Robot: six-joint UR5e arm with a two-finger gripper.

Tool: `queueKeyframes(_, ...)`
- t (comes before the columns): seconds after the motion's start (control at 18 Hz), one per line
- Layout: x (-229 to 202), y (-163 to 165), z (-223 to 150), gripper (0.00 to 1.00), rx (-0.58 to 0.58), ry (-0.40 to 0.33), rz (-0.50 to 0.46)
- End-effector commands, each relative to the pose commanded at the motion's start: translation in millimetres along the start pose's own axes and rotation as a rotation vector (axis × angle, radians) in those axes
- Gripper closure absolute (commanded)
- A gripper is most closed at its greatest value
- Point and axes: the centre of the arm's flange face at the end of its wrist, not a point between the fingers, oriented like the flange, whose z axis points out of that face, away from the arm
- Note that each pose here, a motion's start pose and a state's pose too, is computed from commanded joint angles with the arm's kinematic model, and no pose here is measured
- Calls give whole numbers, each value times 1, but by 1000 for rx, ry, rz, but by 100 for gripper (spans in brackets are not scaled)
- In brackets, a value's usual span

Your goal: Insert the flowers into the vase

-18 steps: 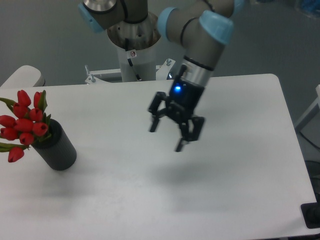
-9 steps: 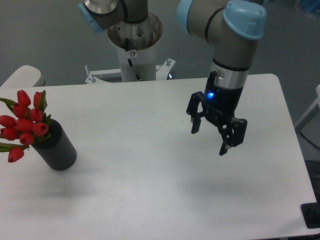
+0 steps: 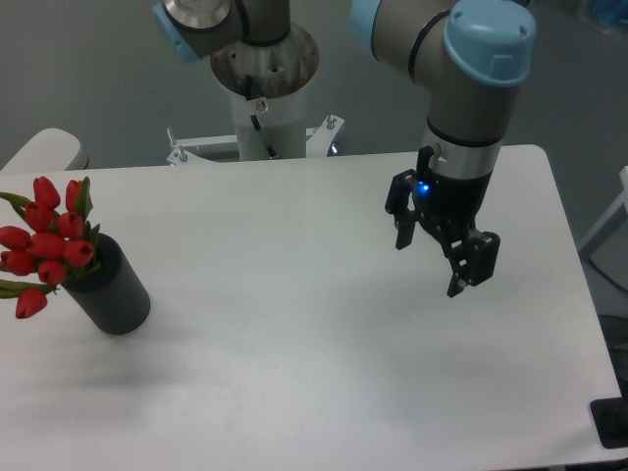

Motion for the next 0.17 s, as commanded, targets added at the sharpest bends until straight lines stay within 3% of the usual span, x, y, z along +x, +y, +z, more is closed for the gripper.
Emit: queueKeyframes(0.17,0,-1,-1,0,-3,-1,2)
